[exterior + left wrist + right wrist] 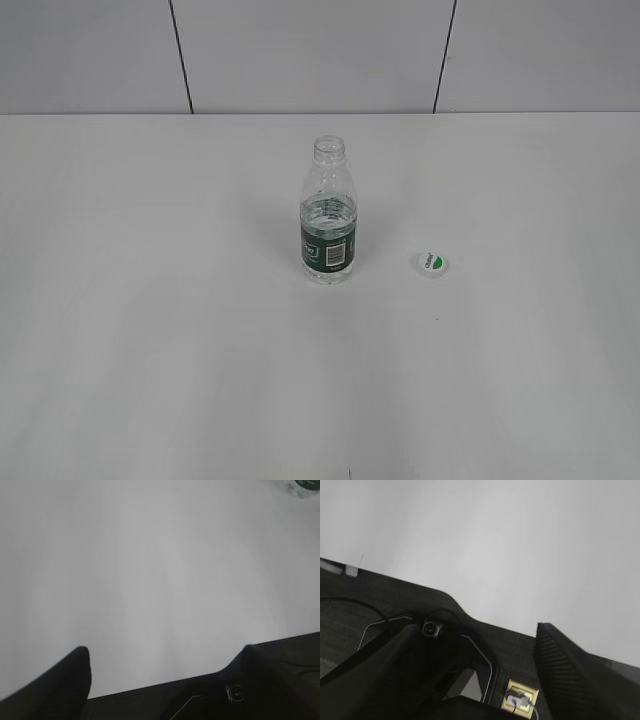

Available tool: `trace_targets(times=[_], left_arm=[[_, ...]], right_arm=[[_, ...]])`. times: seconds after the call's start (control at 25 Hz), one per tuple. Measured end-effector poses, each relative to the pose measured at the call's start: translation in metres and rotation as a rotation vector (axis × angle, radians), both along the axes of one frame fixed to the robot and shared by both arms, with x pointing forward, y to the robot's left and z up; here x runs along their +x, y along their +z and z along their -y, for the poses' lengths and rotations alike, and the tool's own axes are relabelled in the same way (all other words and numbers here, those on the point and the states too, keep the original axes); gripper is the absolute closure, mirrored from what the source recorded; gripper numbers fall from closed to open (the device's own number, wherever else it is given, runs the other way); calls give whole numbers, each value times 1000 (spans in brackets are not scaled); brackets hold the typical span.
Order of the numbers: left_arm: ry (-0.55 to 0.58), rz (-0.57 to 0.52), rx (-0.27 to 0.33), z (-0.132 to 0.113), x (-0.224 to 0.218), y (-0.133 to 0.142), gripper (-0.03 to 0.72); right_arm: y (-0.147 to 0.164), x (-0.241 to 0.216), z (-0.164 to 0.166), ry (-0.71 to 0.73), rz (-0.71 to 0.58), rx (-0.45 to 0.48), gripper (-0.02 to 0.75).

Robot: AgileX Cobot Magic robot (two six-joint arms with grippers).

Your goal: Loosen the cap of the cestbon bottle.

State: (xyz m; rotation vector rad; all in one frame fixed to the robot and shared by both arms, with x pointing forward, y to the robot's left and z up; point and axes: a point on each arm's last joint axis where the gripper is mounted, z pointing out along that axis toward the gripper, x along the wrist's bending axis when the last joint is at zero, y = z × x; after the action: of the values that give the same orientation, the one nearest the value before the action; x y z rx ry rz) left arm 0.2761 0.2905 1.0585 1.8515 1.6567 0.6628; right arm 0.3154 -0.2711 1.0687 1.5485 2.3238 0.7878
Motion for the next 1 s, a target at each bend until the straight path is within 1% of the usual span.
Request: trace_targets(times=[0.08, 0.16, 0.32, 0.44, 0.68, 0.76, 1.0], left_arm=[[3, 99, 5, 2, -10, 2, 137], [4, 167, 13, 3, -20, 1, 137], [4, 275, 24, 5, -36, 1, 137], [5, 338, 31, 6, -45, 1, 137], [5, 354, 31, 7, -47, 1, 137], [3, 354, 31, 7, -47, 1, 137], [-16, 357, 23, 7, -47, 1, 137]], right_arm=[[-3, -9, 2, -15, 67, -18, 202], [-7, -17, 4, -39, 128, -31, 202], [-20, -31, 9, -116, 159, -42, 202], [-19, -42, 10, -138, 226, -33, 202], [-15, -76, 12, -181, 443, -14, 204], [-15, -85, 13, -192, 506, -11, 216], [-15, -87, 13, -199, 518, -11, 244]])
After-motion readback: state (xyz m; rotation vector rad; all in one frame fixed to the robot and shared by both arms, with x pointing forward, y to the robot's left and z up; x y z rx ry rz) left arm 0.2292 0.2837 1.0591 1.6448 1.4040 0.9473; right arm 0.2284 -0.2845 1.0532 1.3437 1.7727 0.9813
